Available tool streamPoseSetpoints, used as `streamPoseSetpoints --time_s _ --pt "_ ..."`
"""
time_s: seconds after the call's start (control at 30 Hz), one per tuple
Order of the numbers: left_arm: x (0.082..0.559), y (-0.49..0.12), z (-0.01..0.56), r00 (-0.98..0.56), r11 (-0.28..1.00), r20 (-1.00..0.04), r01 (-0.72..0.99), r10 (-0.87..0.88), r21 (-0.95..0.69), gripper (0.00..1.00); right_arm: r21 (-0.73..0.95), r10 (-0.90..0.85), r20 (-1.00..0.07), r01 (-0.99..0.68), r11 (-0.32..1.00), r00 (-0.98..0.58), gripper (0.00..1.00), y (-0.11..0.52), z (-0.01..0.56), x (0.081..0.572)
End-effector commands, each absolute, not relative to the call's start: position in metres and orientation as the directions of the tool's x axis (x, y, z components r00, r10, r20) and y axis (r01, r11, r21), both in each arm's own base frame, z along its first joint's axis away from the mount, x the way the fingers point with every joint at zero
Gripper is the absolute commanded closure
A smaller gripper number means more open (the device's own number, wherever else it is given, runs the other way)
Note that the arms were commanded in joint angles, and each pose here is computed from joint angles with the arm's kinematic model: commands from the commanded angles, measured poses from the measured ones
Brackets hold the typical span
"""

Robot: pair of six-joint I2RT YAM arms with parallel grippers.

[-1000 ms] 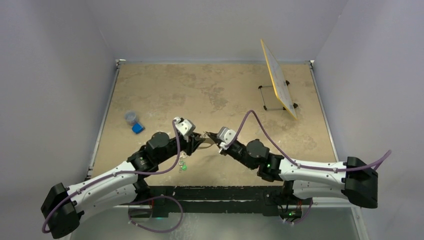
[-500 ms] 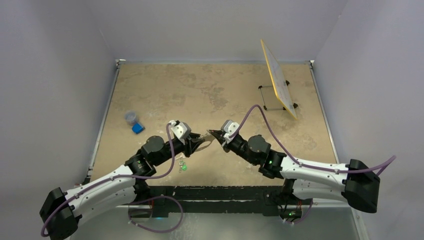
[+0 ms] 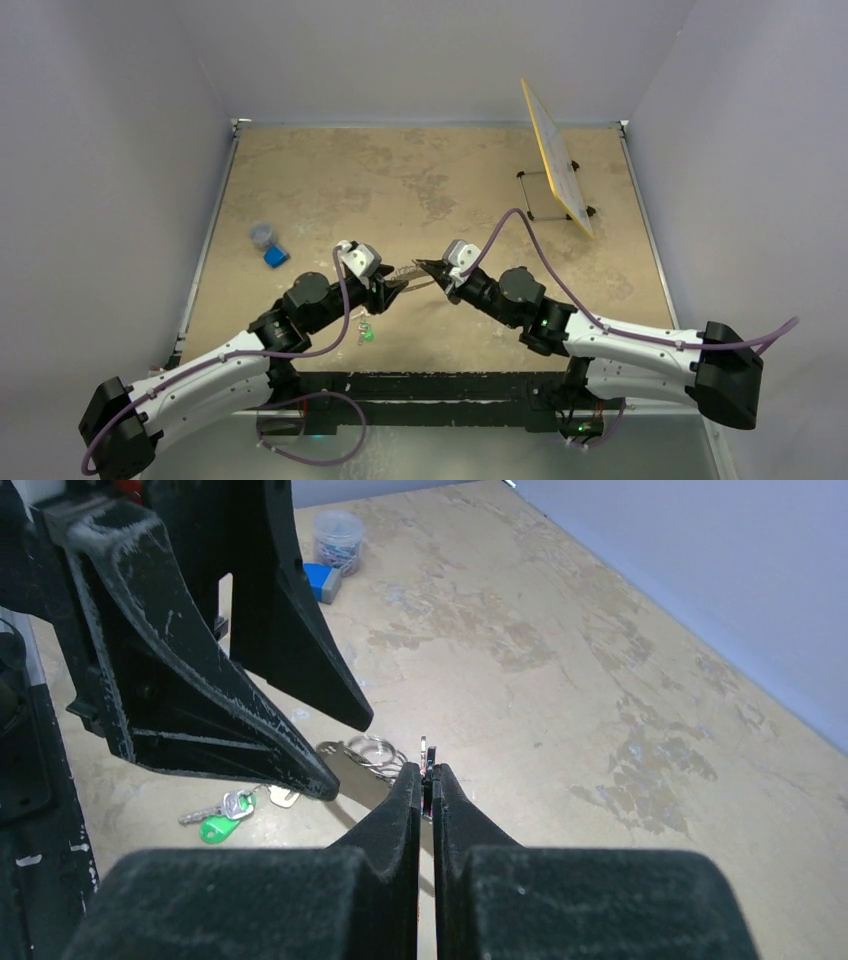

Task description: Remove the keys from the keyring

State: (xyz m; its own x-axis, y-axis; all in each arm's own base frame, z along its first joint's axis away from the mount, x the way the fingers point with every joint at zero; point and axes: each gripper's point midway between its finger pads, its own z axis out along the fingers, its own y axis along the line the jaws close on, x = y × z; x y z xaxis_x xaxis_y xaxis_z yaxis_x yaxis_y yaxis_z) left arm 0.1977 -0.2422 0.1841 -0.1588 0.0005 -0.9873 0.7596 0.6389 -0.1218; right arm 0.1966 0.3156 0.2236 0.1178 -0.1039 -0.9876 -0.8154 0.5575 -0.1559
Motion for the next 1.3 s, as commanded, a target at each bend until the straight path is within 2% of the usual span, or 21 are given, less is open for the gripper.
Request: streamPoseSetpoints --time_s 0.0,0.33,0.67,1.0,1.1,1.27 --pt "0.202 -0.242 0.199 -0.16 0.658 -0.987 0.744 0.002 -0.119 0.53 -0.172 -0.024 -0.981 -0.81 0.561 0.192 1.0 0.319 0.269 0.198" --pt "0.205 -0.248 0.217 -0.16 0.649 -0.987 0.753 0.029 -0.103 0.48 -0.189 -0.059 -0.98 -0.799 0.572 0.189 1.0 0.32 0.265 0.203" --pt "0.21 -0.258 0.218 -0.113 0.61 -0.984 0.792 0.141 -0.004 0.5 -0.2 -0.07 -0.978 -0.793 0.576 0.195 1.0 0.323 0.267 0.207" --pt "0.218 -0.269 0.212 -0.11 0.591 -0.977 0.807 0.182 0.019 0.52 -0.196 -0.073 -0.979 -0.791 0.58 0.19 1.0 0.326 0.271 0.209" --pt "0.22 -0.272 0.204 -0.123 0.591 -0.973 0.807 0.194 0.016 0.55 -0.193 -0.073 -0.98 -0.802 0.565 0.184 1.0 0.329 0.271 0.207" --pt "0.224 -0.271 0.194 -0.137 0.608 -0.969 0.793 0.204 0.016 0.72 -0.187 -0.073 -0.981 -0.802 0.567 0.178 1.0 0.328 0.271 0.207"
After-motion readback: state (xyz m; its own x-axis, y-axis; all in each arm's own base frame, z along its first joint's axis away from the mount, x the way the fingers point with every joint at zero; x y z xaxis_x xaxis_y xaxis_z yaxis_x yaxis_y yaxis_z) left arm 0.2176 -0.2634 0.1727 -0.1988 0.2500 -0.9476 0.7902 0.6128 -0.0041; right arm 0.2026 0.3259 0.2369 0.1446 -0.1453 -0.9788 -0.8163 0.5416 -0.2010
